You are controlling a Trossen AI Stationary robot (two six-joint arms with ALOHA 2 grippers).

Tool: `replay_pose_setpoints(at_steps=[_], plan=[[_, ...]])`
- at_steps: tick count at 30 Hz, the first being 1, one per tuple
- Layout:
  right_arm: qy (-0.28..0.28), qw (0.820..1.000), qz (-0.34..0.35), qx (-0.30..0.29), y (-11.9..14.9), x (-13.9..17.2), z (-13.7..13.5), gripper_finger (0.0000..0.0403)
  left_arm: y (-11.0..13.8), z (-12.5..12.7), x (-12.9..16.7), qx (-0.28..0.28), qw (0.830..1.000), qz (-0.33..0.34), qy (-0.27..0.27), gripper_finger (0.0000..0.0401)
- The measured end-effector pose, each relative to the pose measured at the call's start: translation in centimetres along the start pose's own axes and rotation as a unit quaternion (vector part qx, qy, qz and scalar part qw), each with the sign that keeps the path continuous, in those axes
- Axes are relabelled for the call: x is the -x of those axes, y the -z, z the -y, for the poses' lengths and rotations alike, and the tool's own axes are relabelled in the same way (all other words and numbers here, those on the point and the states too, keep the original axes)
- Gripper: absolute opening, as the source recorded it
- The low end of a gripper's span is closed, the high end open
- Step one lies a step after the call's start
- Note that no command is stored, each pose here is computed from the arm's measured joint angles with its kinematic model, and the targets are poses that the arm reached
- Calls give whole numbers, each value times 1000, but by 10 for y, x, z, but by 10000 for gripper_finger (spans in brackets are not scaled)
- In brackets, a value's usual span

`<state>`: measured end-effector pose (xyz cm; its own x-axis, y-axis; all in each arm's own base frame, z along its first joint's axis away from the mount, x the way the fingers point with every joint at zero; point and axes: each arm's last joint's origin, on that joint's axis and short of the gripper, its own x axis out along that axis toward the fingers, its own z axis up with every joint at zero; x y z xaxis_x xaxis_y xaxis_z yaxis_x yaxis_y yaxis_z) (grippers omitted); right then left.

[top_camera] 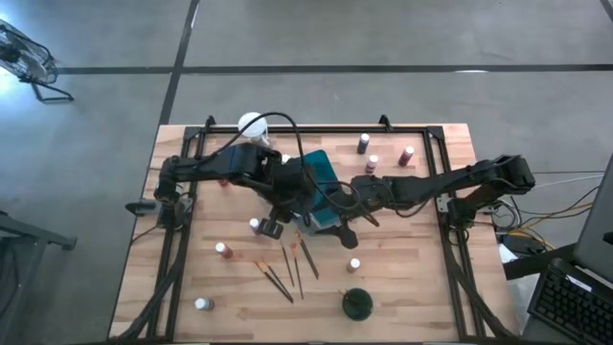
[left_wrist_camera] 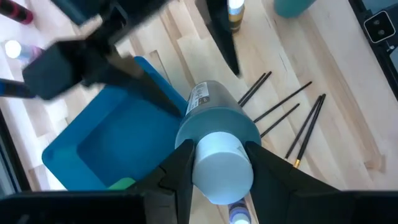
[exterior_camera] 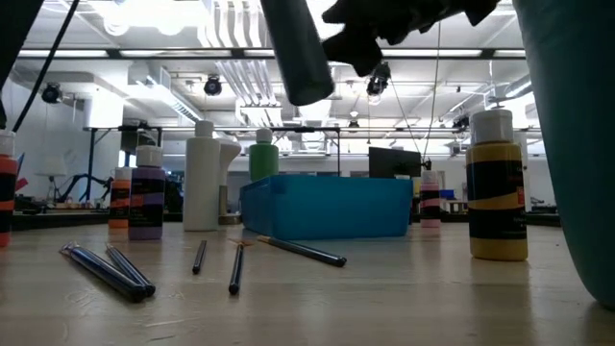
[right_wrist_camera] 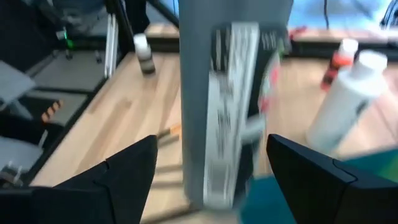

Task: Pick & Place Paint Supplies
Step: Put the blue paint bottle into the blue bin

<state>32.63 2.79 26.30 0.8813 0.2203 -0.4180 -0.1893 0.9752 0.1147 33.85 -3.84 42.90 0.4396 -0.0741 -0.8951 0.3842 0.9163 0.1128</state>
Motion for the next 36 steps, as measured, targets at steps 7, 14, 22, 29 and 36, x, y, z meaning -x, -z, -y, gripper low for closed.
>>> replay_pose_setpoints(at_steps=[7,14,22,29,36], plan=[[52,998,-36,-31,13,36,-6,266,2,26,-16,44,998,-40,24,123],[119,991,-2,-60,30,73,-6,244,13,81,-48,102,986,-127,25,122],[152,986,28,-59,34,88,-6,225,33,114,-53,145,976,-151,-61,122],[153,986,29,-58,34,88,-6,230,41,120,-42,202,971,-120,-45,122],[188,980,30,-58,35,88,-4,246,47,155,-26,224,969,-103,-23,122]])
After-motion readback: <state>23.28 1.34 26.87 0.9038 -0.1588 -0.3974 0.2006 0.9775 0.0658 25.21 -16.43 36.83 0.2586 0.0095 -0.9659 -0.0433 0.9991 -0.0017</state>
